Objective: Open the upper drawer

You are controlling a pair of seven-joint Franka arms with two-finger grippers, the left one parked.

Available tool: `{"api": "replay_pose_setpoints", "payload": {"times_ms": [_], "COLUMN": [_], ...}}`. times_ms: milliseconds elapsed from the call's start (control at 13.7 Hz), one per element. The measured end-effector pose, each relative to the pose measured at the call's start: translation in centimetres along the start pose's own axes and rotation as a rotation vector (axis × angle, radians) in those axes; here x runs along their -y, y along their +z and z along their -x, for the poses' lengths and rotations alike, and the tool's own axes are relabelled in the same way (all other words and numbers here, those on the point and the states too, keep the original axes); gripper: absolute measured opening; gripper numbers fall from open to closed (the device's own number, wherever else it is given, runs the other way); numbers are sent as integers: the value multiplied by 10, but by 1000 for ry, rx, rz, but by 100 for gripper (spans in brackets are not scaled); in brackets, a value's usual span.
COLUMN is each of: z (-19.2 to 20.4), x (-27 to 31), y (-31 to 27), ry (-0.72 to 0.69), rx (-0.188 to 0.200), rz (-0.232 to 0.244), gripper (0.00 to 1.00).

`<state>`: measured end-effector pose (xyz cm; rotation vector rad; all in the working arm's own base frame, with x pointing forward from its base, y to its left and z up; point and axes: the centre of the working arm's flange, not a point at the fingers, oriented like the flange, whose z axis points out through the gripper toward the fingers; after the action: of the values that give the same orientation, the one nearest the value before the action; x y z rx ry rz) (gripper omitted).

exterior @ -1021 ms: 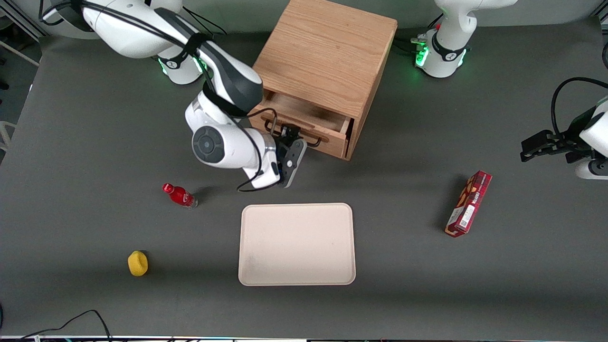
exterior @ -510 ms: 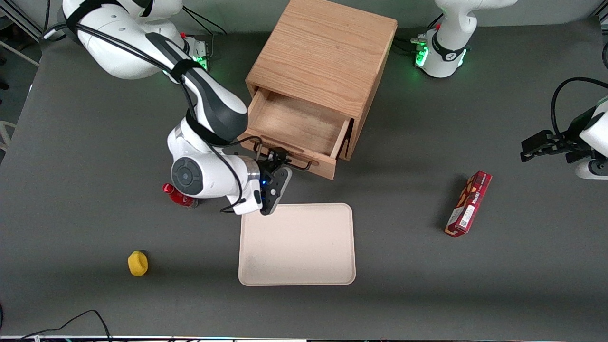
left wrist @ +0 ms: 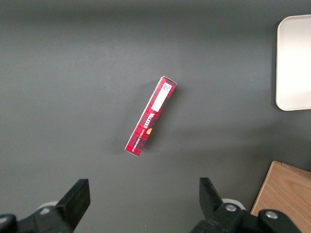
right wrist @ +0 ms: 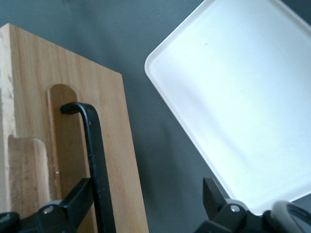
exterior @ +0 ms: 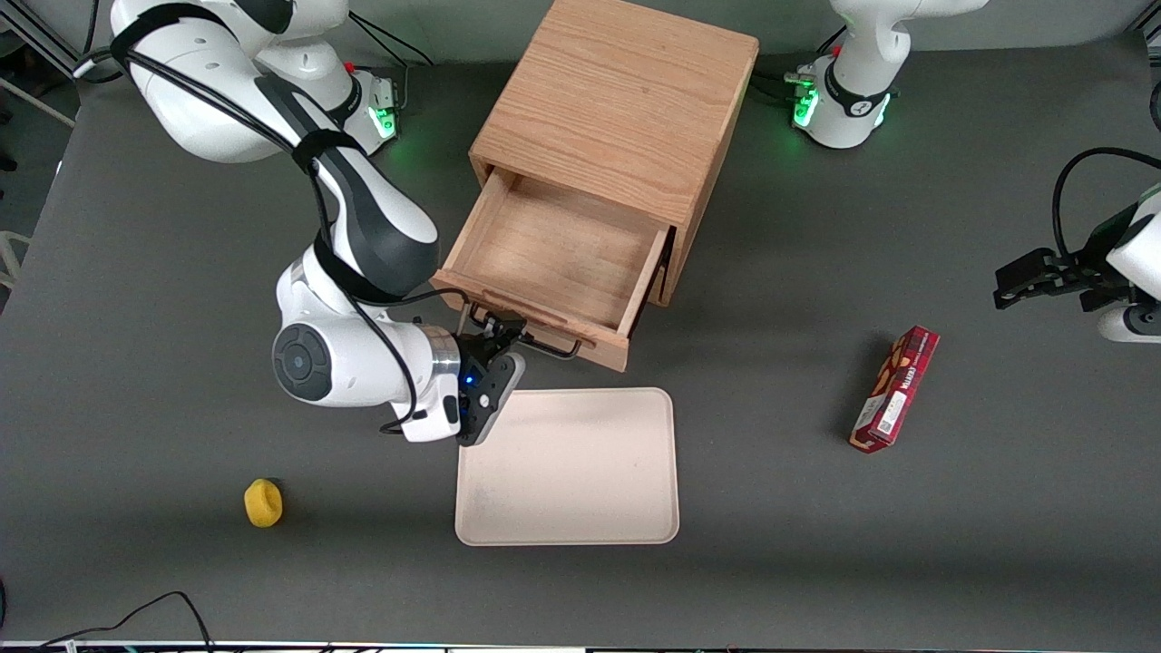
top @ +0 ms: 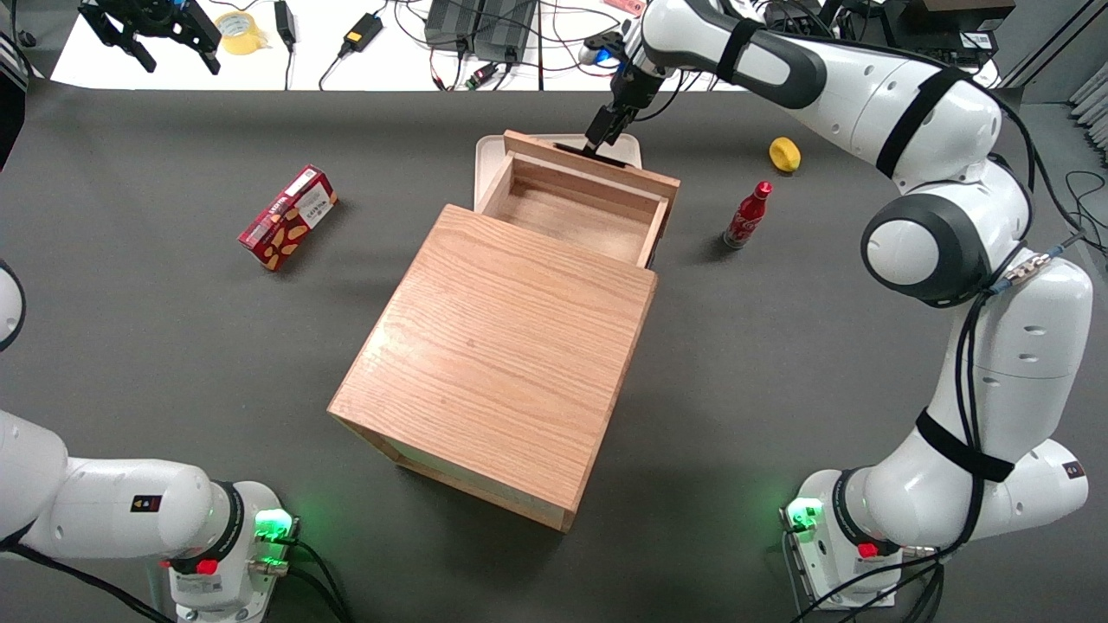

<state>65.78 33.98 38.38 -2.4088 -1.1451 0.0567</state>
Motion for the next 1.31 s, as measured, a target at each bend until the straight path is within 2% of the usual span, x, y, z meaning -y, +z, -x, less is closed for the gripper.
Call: {"api": "replay_pose_setpoints", "payload": {"times_ms": [583, 875, 948, 1167, 1312], "z": [3, -6, -4, 15, 33], "x": [-39, -16, -3, 31, 53], "y": [-33, -96, -118, -176, -200], "ry": [-7, -56, -66, 24, 189], "rx": [-48, -123, -129, -99, -55], "rz": [58, 119, 137, 217, 273], "gripper": [100, 100, 100, 100, 100]}}
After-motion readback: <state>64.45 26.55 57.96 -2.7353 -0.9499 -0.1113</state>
